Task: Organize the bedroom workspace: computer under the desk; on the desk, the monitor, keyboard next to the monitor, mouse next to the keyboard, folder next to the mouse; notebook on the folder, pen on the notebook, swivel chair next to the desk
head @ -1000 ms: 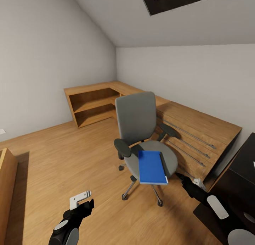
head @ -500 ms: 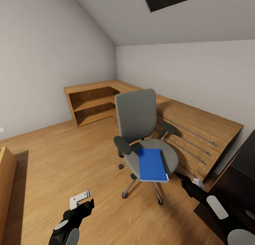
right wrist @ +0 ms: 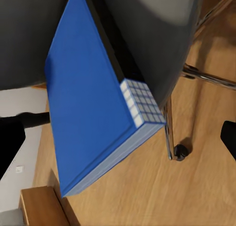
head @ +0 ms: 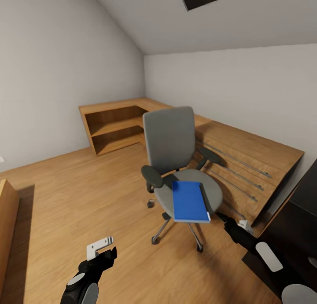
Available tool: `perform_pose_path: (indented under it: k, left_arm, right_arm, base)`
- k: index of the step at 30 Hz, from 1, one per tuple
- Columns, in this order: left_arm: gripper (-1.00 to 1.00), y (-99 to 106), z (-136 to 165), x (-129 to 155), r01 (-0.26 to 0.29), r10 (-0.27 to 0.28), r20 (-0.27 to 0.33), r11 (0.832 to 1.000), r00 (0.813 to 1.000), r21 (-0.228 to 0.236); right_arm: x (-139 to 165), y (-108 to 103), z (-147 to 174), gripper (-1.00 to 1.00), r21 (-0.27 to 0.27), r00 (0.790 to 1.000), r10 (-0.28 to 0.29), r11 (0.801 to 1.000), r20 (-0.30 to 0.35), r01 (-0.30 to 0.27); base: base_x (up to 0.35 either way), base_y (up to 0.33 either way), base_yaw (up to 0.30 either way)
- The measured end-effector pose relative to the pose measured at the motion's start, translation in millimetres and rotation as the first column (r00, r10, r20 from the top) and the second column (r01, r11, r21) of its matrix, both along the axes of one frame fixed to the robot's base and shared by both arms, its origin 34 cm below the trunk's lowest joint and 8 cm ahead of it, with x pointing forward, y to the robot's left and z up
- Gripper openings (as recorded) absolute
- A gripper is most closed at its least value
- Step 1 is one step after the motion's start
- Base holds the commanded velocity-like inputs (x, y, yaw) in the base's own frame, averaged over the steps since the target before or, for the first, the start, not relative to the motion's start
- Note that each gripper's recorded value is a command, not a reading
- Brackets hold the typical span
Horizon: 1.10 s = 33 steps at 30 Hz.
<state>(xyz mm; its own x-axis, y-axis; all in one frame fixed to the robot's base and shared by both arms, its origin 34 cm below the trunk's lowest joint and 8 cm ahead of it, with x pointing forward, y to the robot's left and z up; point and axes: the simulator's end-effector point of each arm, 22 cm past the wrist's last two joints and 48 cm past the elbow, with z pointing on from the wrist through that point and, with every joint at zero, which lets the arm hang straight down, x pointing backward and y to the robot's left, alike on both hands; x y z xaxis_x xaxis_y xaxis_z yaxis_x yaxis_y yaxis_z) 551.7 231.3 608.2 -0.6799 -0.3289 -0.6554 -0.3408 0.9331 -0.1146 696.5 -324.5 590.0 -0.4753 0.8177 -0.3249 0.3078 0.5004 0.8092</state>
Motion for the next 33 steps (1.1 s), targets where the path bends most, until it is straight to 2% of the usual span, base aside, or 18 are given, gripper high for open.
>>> perform_pose_path:
  k: [4,9,11,14,33]
  left_arm:
    - [1.00,0.1,-7.9,-1.1,-0.001,0.001,0.000,1.000,1.000,0.000]
    - [1.00,0.1,-17.8,-2.6,-0.001,0.001,0.000,1.000,1.000,0.000]
    - [1.00,0.2,-21.8,-3.2,-0.001,0.001,0.000,1.000,1.000,0.001]
    - [1.00,0.3,-27.8,-4.2,-0.001,0.001,0.000,1.000,1.000,0.001]
    - [1.00,-0.2,-67.1,-10.9,0.000,0.000,0.000,1.000,1.000,0.001]
  right_arm:
    - [3.1,5.6,3.1,1.00,0.024,0.999,0.016,1.000,0.051,-0.017]
    - [1.7,5.6,-6.6,1.00,0.024,0.999,0.016,1.000,0.051,-0.017]
    - [3.4,10.0,-2.6,1.00,0.043,0.996,0.028,0.999,0.087,-0.032]
    - [3.7,11.8,-4.0,1.00,0.054,0.994,0.032,0.998,0.107,-0.038]
    - [-2.7,14.5,-41.2,1.00,0.060,0.993,0.037,0.997,0.116,-0.044]
  base:
    - [0.000,0.000,0.000]
    - [0.000,0.000,0.000]
    - [0.000,0.000,0.000]
    - [0.000,0.000,0.000]
    - [0.000,0.000,0.000]
